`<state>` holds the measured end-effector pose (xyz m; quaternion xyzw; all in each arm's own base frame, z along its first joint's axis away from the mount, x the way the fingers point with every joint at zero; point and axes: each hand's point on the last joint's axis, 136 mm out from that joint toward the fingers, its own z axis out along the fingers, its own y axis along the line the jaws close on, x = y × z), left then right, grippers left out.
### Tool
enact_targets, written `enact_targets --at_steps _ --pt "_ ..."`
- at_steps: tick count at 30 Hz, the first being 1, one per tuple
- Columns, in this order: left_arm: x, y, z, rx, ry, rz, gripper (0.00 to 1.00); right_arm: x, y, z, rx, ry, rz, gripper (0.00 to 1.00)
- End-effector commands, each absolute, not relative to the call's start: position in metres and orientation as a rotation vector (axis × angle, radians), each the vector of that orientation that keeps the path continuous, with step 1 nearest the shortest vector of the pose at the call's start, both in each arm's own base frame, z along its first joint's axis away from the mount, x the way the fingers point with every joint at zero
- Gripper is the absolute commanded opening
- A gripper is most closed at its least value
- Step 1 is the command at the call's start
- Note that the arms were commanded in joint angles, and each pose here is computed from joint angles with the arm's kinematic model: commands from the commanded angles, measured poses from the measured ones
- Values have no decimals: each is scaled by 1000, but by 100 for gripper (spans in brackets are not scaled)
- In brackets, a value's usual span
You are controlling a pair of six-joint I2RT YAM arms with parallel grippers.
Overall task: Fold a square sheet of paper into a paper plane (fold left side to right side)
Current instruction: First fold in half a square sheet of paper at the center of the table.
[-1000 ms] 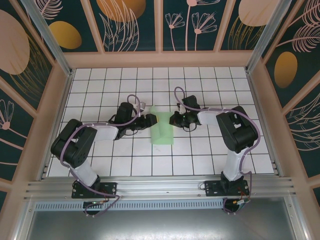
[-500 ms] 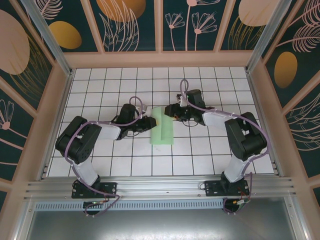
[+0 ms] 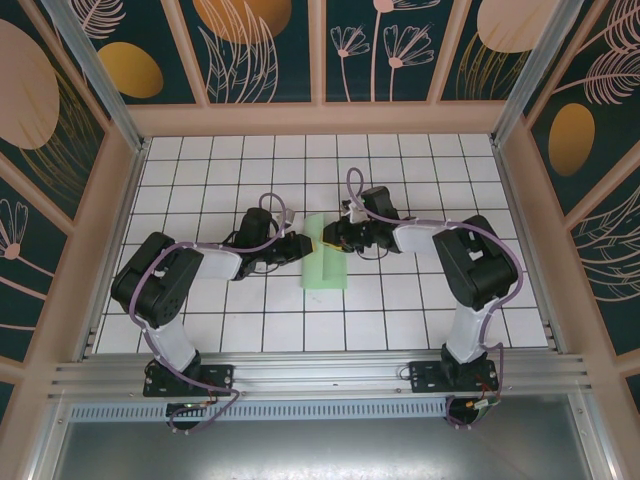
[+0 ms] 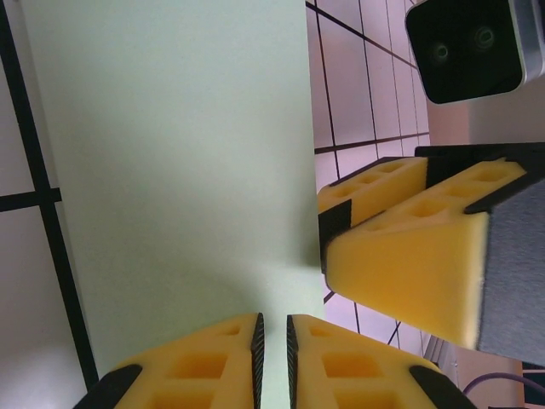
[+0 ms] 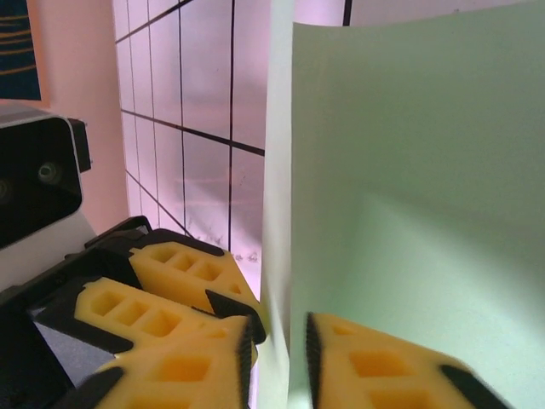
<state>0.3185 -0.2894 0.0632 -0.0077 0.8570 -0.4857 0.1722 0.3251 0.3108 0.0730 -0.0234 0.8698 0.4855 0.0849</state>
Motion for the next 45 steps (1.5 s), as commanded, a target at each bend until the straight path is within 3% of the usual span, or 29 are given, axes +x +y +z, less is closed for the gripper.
enact_targets --at_steps 1,6,11,15,19,33,45 --pt "323 -295 72 13 2395 -1385 17 328 319 79 -107 2578 1476 15" --pt "324 -293 79 18 2380 -1370 20 331 314 74 -102 2601 1416 1" --pt "326 -284 90 23 2369 -1283 31 337 301 68 -73 2630 1296 0" --pt "329 -272 92 -9 2376 -1183 48 344 284 63 -54 2655 1174 0" --pt "330 -266 83 -37 2418 -1120 55 345 271 56 -39 2689 1075 0" --pt "335 -278 49 -52 2554 -1044 60 348 251 45 9 2725 939 0" --pt "342 -287 32 -30 2631 -933 52 344 251 46 1 2729 966 0"
